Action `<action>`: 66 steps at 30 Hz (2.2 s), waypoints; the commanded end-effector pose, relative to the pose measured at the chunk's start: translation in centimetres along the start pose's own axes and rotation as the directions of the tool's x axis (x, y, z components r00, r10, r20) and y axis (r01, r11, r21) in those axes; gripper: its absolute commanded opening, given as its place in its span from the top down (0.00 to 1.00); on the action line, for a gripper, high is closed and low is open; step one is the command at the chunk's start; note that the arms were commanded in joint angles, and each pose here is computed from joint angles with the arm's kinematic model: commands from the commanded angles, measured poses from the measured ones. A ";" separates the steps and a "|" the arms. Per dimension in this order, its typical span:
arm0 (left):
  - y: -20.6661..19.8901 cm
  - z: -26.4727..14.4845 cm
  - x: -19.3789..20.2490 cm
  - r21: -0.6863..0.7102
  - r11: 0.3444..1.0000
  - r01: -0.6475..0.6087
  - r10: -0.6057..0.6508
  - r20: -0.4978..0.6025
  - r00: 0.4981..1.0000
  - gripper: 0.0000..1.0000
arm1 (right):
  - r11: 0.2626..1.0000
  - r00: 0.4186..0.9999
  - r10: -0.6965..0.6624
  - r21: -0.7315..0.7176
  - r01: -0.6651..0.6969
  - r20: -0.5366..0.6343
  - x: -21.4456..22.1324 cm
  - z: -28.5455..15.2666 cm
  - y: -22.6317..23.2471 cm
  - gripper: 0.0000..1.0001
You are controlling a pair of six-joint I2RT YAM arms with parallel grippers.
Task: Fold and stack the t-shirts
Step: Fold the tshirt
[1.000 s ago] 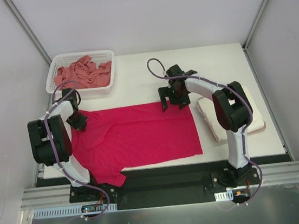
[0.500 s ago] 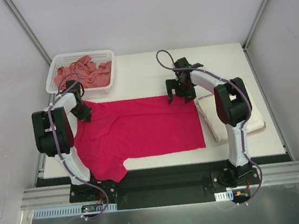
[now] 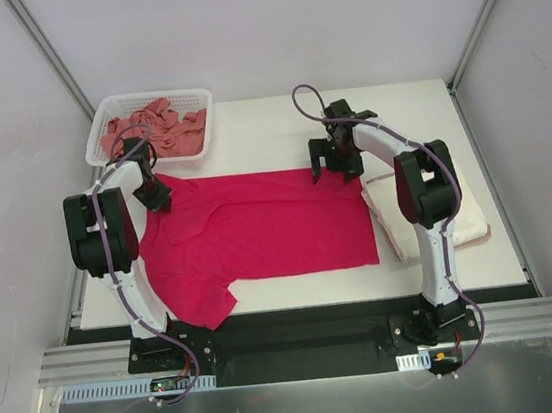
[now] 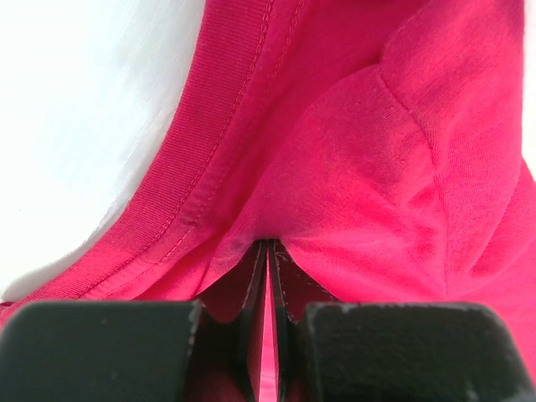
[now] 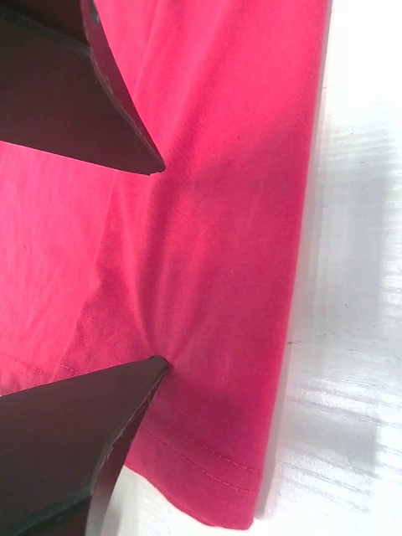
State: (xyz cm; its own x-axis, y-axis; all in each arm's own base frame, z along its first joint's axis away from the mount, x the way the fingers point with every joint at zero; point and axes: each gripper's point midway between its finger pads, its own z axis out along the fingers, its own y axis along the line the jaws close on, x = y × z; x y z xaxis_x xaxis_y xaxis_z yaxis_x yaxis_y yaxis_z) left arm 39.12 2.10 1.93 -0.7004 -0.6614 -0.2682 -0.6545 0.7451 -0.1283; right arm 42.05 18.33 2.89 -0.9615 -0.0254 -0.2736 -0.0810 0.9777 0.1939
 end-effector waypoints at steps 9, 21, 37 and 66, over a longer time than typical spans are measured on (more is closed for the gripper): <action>-2.0 -0.8 -1.4 0.021 0.999 -0.030 0.028 0.061 0.998 0.88 | 1.000 0.999 0.005 0.017 -0.006 0.037 0.4 -0.8 -0.9 0.03; -0.1 -9.6 2.5 0.104 0.994 -0.039 0.020 0.177 0.984 0.29 | 0.995 0.988 -0.094 0.024 0.092 0.123 2.7 -6.0 1.4 0.03; 10.4 -14.5 25.0 0.077 0.988 -0.135 0.140 -0.050 0.989 0.11 | 0.991 0.968 -0.135 0.050 0.127 0.212 11.6 -10.4 2.2 0.03; 13.3 -8.9 26.9 -0.378 0.905 -0.197 0.211 -0.005 0.977 0.67 | 0.995 0.962 -0.075 0.079 0.056 0.263 13.7 -11.4 0.2 0.03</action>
State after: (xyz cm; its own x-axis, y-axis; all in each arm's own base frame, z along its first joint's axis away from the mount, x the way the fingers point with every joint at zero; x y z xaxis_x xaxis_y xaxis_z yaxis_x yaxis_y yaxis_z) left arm 7.43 -6.94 1.64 -0.8319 -0.5089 -0.2212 -0.5535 0.7892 0.2662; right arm 25.96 16.00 8.55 -0.8748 -0.0959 -0.4749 -0.1494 0.9858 0.0761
